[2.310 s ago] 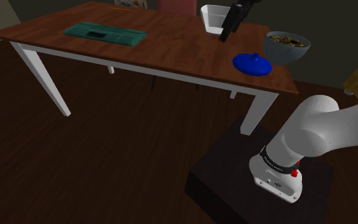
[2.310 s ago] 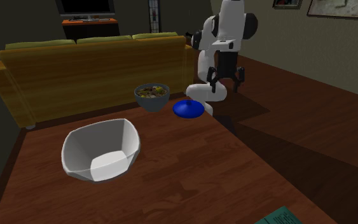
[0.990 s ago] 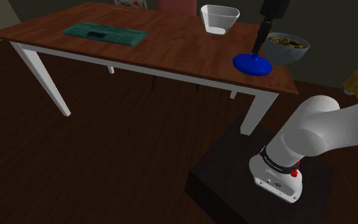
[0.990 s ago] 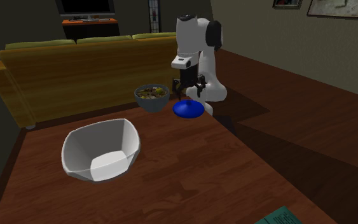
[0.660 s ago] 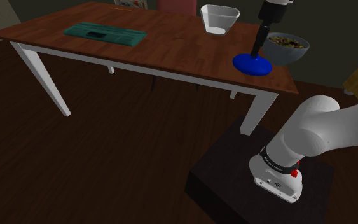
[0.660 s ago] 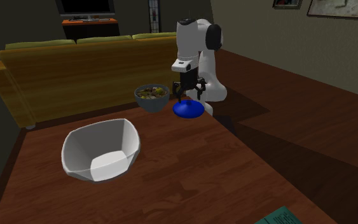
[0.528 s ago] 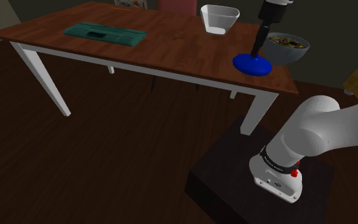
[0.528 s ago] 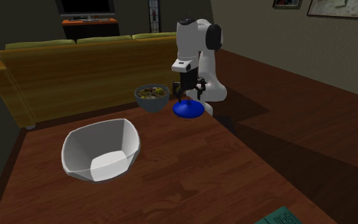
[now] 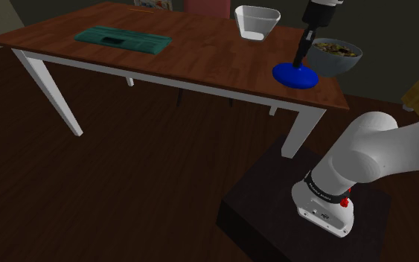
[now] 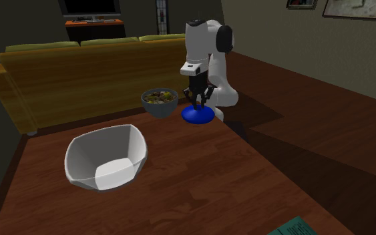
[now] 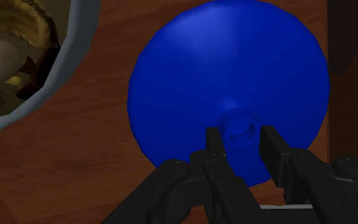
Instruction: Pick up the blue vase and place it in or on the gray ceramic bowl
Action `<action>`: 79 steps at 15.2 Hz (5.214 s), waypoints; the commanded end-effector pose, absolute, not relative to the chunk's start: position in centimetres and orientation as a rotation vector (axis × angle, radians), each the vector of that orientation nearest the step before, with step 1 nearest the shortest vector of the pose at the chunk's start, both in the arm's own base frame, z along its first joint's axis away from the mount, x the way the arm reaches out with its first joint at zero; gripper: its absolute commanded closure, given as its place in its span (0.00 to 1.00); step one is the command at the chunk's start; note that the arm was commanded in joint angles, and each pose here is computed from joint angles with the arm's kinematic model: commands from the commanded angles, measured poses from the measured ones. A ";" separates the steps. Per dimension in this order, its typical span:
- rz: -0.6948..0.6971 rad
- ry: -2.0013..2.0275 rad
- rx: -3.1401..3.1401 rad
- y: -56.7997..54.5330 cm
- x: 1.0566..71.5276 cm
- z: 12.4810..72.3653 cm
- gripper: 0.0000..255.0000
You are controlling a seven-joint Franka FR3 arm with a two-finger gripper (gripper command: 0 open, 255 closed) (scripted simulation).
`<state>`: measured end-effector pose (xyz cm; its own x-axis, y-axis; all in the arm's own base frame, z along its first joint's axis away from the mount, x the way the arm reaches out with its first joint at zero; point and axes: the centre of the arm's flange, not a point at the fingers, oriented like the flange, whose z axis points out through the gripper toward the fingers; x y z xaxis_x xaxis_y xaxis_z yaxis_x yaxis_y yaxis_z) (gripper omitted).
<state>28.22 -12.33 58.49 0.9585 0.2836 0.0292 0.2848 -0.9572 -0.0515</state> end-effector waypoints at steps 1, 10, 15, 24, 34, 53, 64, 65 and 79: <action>-0.032 -0.443 -3.054 -12.3 28.2 58.5 1.00; -0.033 -0.443 -3.054 -12.3 28.2 61.6 1.00; -0.033 -0.443 -3.054 -12.3 28.2 64.3 1.00; -0.033 -0.443 -3.054 -12.3 28.2 69.0 1.00; -0.033 -0.443 -3.054 -12.3 28.2 74.3 1.00; -0.033 -0.443 -3.054 -30.7 23.2 79.5 1.00; -0.033 -0.443 -3.054 -30.7 23.2 73.7 1.00; -0.033 -0.443 -3.054 -30.7 23.2 73.2 1.00; -0.033 -0.443 -3.054 -30.7 23.2 68.6 1.00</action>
